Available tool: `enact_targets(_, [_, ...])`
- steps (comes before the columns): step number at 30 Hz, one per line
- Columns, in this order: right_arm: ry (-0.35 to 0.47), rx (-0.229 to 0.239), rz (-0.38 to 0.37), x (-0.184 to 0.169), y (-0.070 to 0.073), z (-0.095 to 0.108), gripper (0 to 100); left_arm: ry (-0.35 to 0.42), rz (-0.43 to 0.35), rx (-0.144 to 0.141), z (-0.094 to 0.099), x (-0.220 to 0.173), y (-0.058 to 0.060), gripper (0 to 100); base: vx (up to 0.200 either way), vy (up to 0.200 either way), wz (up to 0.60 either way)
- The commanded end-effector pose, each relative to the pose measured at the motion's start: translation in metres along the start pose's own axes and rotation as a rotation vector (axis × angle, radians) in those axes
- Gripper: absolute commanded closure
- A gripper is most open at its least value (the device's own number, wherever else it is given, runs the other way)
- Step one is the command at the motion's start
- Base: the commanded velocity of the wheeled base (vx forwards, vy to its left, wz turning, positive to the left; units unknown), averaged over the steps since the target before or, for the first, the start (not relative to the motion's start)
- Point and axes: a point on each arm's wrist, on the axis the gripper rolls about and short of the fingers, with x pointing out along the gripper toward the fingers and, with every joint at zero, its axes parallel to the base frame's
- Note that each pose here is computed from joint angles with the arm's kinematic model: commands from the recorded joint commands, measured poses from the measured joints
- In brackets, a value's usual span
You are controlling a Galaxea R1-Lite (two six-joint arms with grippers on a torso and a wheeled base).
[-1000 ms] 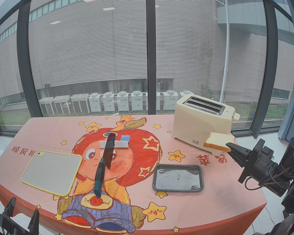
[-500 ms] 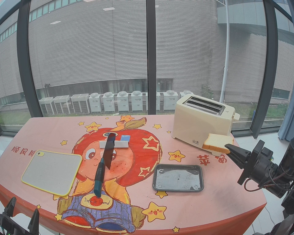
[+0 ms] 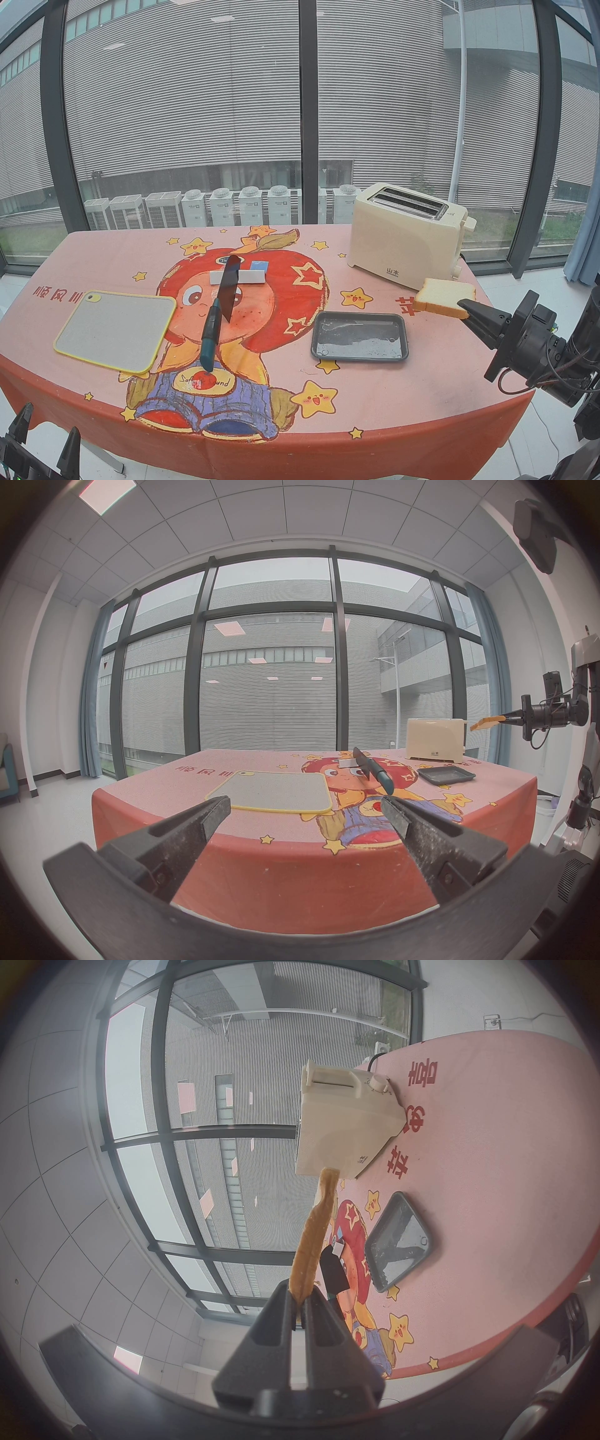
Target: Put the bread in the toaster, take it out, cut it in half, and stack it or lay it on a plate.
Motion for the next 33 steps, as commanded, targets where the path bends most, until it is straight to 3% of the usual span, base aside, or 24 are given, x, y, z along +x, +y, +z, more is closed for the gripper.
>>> enact_targets(1, [0.001, 0.000, -0.006, 0.0006, -0.0013, 0.0000, 100, 0.018, 0.000, -0.002, -0.0049, 0.0013, 0.0000, 0, 0.000, 0.000, 0.00])
enact_targets(16, [0.006, -0.002, -0.012, -0.0002, -0.0027, -0.0007, 100, 0.018, -0.001, -0.002, -0.0049, 0.0013, 0.0000, 0, 0.000, 0.000, 0.00])
enact_targets(33, [0.008, 0.000, -0.015, 0.0000, -0.0031, -0.0010, 100, 0.018, -0.001, 0.002, -0.0049, 0.0013, 0.0000, 0, 0.000, 0.200, 0.00])
